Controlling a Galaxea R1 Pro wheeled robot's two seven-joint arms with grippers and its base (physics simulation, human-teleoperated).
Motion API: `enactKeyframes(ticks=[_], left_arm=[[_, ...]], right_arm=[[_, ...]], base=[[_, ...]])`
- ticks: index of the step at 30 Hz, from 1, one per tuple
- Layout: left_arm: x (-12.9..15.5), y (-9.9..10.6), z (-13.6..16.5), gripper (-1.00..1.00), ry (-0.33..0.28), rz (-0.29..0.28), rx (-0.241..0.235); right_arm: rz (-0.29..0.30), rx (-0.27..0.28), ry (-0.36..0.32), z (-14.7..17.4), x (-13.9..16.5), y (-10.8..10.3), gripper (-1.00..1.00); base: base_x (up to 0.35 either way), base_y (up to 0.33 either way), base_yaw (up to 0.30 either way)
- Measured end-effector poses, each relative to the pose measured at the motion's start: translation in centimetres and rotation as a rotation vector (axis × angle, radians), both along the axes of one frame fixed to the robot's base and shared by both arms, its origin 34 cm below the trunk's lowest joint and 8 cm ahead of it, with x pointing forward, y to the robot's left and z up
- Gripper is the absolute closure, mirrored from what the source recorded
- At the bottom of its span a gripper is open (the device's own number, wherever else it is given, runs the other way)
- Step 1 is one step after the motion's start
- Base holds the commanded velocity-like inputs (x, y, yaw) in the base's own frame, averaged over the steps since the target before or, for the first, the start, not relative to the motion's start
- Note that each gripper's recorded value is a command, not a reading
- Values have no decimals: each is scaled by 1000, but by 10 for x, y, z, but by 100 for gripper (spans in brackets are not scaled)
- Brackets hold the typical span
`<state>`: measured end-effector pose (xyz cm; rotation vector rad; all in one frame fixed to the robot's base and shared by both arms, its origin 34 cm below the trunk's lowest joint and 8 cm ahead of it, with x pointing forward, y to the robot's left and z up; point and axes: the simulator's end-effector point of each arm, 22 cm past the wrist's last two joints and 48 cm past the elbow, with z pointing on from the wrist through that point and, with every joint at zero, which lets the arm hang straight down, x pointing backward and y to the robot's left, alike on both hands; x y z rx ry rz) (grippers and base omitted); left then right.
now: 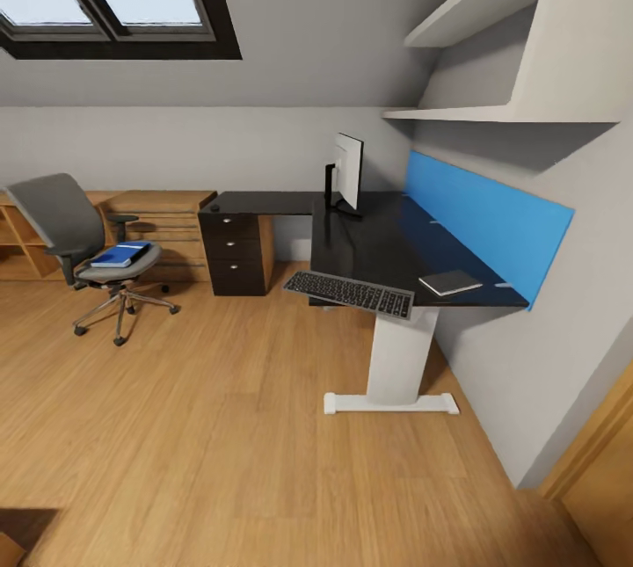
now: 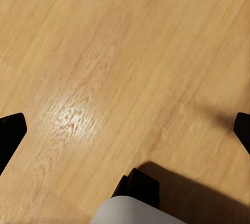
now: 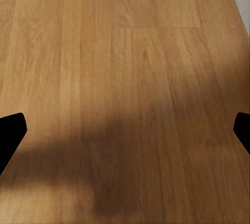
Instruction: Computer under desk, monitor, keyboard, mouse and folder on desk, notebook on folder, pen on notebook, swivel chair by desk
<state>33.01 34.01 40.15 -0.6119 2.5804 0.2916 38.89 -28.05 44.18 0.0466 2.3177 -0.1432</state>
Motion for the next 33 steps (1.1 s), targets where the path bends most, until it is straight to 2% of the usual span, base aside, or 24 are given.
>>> enactKeyframes(ticks=[16,25,33], left_arm=[[1,-1,0,-100,-3,-3,-1],[1,-2,0,-100,-4,-7,-2],[1,-2,0,-100,-2,-7,-2]], right_arm=[[-2,1,-6,1,1,0,-100],[-1,1,-6,1,1,0,-100],[-2,1,-6,1,1,0,-100]], base=[[4,0,0],[240,0,0],[30,0,0]])
